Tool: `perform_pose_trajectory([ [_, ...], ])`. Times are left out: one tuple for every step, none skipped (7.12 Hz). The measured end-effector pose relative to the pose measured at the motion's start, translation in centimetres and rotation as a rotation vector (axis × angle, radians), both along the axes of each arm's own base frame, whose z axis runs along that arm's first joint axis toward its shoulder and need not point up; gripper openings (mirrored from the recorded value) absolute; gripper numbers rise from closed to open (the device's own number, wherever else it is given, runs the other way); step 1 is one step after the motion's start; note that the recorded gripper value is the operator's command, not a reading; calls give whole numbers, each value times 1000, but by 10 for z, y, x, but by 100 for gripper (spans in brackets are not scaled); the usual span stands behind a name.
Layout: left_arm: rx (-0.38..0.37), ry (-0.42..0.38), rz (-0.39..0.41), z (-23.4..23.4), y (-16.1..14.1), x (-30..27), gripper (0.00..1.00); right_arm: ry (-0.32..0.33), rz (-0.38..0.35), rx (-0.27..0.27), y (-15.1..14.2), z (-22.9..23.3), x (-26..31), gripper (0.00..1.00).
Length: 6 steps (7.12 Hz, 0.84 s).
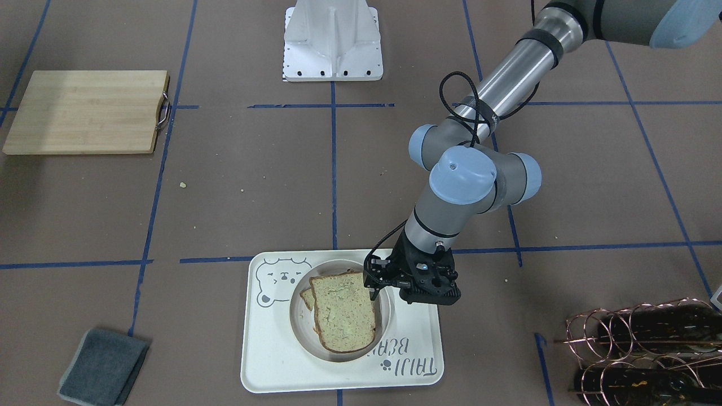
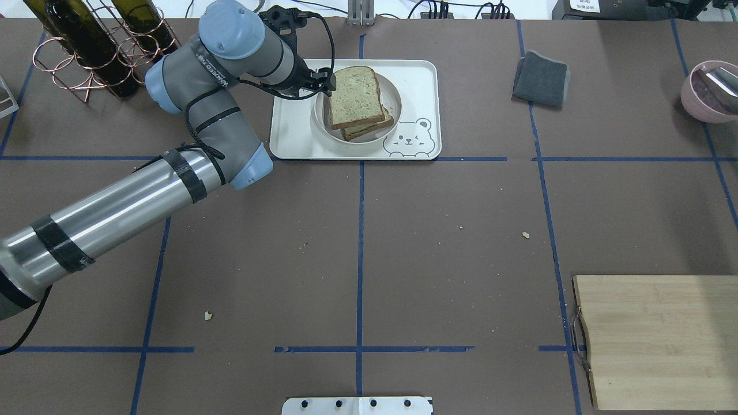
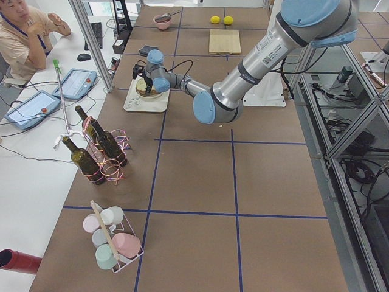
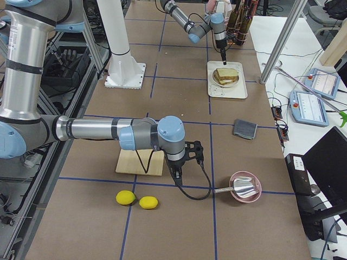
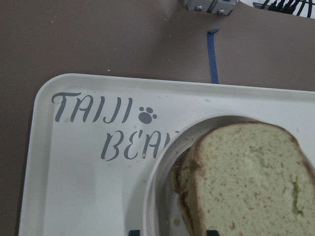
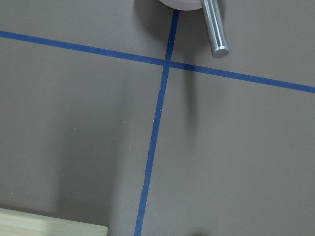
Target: Make sandwich and place on tray
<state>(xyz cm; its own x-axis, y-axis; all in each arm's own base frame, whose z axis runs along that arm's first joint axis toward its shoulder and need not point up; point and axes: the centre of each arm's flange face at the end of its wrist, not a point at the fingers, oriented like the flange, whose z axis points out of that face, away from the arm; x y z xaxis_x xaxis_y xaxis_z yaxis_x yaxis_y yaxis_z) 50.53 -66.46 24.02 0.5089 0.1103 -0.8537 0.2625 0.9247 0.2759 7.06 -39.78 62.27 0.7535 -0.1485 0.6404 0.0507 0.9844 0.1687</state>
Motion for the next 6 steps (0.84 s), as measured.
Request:
perform_pose_trajectory([
  [33, -13, 2, -1, 8, -24, 100, 0, 4, -4, 0, 0, 0, 100],
  [56, -40, 14, -5, 23, -49, 100, 1, 6, -5, 0, 0, 0, 100],
  [80, -72, 33, -8, 49, -78, 100, 3, 7, -7, 0, 0, 0, 100],
  [118, -108, 61, -5, 82, -111, 100, 4, 8, -8, -1, 1, 0, 100],
  [166, -149, 91, 1, 113, -146, 100, 3, 8, -9, -2, 1, 0, 100],
  [211, -183, 109, 9, 138, -182, 100, 1, 8, -9, -3, 0, 0, 100],
])
